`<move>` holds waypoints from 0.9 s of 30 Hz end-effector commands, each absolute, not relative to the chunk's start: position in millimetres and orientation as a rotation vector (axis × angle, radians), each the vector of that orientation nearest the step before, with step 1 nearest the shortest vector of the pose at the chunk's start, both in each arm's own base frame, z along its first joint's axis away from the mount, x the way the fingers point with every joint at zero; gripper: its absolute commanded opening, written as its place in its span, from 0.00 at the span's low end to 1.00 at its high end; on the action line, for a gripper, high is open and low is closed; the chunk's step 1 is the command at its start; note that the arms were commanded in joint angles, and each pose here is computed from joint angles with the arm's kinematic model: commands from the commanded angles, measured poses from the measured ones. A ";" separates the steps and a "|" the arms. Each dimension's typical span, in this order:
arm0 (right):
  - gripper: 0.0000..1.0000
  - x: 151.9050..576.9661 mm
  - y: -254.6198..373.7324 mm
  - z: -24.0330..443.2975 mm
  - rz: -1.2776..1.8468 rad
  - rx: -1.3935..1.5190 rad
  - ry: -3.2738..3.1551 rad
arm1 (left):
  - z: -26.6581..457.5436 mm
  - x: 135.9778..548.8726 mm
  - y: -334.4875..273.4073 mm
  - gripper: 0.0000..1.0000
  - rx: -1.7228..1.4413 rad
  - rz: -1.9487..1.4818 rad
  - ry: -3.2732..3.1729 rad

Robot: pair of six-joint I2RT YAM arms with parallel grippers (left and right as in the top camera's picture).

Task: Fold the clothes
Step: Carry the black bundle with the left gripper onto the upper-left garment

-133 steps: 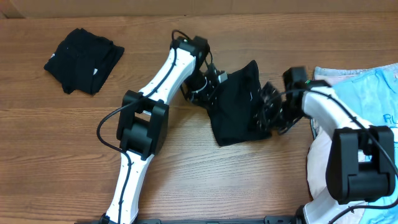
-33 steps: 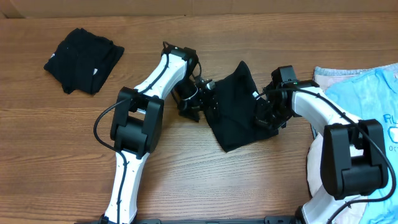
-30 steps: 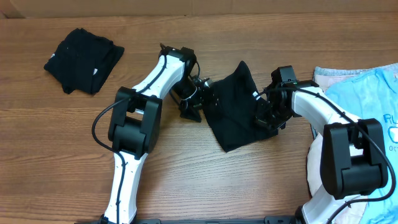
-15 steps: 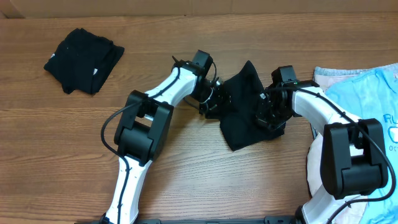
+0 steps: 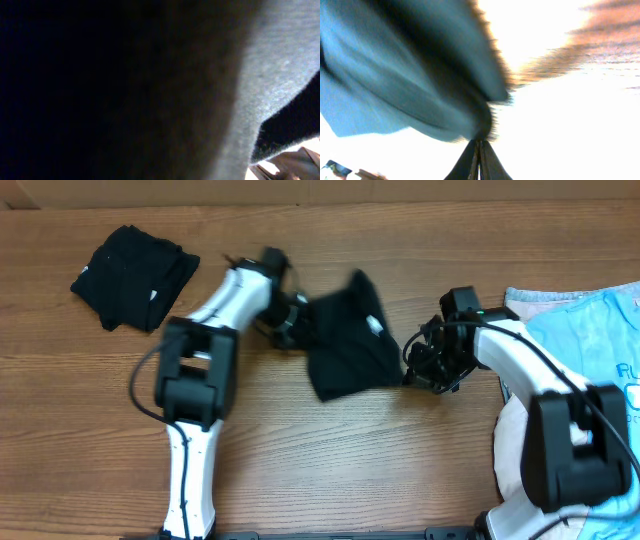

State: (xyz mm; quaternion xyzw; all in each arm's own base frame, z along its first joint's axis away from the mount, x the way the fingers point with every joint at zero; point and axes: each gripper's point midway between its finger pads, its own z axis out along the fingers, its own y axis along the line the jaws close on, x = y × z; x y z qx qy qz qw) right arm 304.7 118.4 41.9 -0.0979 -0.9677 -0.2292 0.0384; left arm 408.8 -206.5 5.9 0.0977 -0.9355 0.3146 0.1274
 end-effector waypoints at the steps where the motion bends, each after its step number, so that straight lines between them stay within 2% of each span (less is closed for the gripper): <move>1: 0.05 325.8 124.7 103.5 -0.860 -0.182 -3.142 | 16.3 453.5 -144.8 0.04 0.221 0.854 -2.909; 6: 0.08 326.0 124.2 136.0 -0.915 -0.144 -3.233 | 97.9 509.0 -87.0 0.04 0.239 1.051 -3.072; 13: 0.08 324.9 124.1 138.6 -0.919 -0.149 -3.235 | 190.9 578.0 35.5 0.04 0.408 1.137 -3.489; 16: 0.08 324.3 124.0 138.4 -0.917 -0.157 -3.232 | 193.4 583.6 90.5 0.04 0.619 1.070 -3.550; 23: 0.08 324.6 124.0 138.4 -0.920 -0.191 -3.224 | 148.7 557.8 173.1 0.07 0.979 0.777 -3.477; 24: 0.08 324.8 124.1 138.5 -0.921 -0.191 -3.225 | 141.3 552.9 180.5 0.20 1.012 0.749 -3.457; 25: 0.08 324.8 124.1 138.6 -0.921 -0.191 -3.224 | 135.9 550.1 184.7 0.47 1.029 0.746 -3.443; 26: 0.08 324.8 124.1 138.6 -0.921 -0.191 -3.224 | 130.0 548.5 187.4 0.70 1.040 0.744 -3.433; 27: 0.08 324.7 124.0 138.5 -0.921 -0.191 -3.224 | 124.6 547.2 188.6 0.85 1.045 0.744 -3.424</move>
